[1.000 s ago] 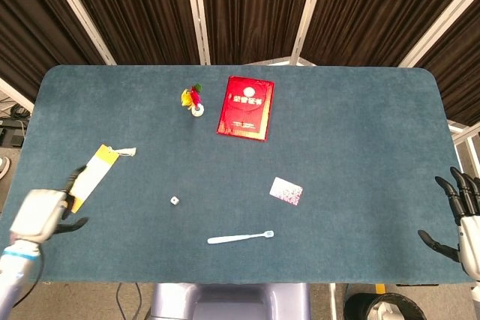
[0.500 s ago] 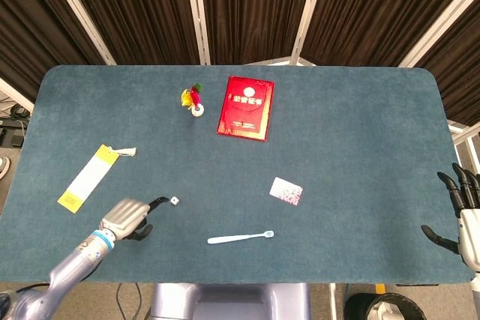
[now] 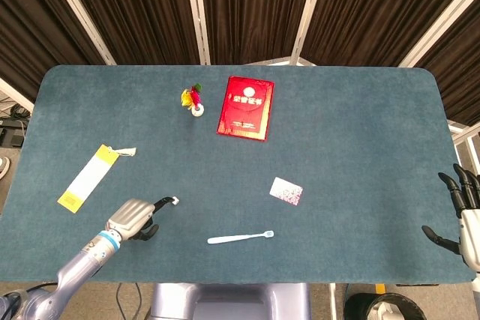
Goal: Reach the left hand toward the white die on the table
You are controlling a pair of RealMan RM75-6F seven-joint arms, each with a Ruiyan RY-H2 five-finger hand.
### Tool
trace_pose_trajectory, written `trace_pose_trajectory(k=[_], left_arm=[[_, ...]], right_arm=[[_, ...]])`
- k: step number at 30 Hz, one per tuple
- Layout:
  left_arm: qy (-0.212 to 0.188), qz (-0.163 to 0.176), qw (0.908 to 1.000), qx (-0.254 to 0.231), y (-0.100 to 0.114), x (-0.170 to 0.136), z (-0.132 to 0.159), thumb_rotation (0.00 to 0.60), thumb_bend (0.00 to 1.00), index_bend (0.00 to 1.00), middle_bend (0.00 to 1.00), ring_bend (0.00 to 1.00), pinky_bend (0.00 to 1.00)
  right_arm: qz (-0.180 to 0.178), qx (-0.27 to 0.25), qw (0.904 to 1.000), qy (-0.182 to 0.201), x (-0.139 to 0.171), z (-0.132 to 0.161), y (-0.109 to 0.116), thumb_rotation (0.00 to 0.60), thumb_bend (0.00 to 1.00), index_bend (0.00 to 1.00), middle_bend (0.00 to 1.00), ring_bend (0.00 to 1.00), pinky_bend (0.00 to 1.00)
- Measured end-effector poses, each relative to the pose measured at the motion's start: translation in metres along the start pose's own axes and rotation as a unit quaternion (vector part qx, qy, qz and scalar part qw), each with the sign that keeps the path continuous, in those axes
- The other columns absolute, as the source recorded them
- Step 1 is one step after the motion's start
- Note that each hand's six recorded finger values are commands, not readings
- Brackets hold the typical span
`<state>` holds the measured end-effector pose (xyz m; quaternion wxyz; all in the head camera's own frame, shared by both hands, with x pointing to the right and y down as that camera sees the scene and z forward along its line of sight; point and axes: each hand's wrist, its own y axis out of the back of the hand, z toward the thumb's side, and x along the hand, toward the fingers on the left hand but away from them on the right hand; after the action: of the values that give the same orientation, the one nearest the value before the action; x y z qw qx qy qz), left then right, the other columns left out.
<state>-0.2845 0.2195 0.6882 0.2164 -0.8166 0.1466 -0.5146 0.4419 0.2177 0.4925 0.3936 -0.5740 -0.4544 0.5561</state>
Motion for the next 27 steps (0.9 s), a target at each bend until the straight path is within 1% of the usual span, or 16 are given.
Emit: trace_pose_trajectory(k=[11, 18, 23, 27], left_arm=[[0.012, -0.007, 0.9999, 0.004, -0.005, 0.009, 0.002, 0.6, 0.57, 0.09, 1.0, 1.0, 1.0], [0.018, -0.02, 0.9996, 0.009, -0.009, 0.011, 0.003, 0.6, 0.57, 0.09, 1.0, 1.0, 1.0], [0.021, -0.03, 0.9993, 0.005, -0.01, 0.006, 0.003, 0.6, 0.57, 0.09, 1.0, 1.0, 1.0], [0.027, -0.047, 0.9985, 0.002, -0.011, -0.003, -0.002, 0.6, 0.57, 0.09, 1.0, 1.0, 1.0]], right_arm=[[-0.002, -0.002, 1.0, -0.002, 0.002, -0.003, 0.002, 0.6, 0.0, 0.11, 0.0, 0.0, 0.0], [-0.003, -0.003, 1.0, -0.002, 0.001, -0.003, 0.003, 0.6, 0.0, 0.11, 0.0, 0.0, 0.0], [-0.001, -0.004, 1.0, 0.0, 0.001, -0.002, 0.003, 0.6, 0.0, 0.11, 0.0, 0.0, 0.0], [-0.003, -0.005, 1.0, 0.002, 0.002, -0.001, 0.004, 0.6, 0.0, 0.11, 0.0, 0.0, 0.0]])
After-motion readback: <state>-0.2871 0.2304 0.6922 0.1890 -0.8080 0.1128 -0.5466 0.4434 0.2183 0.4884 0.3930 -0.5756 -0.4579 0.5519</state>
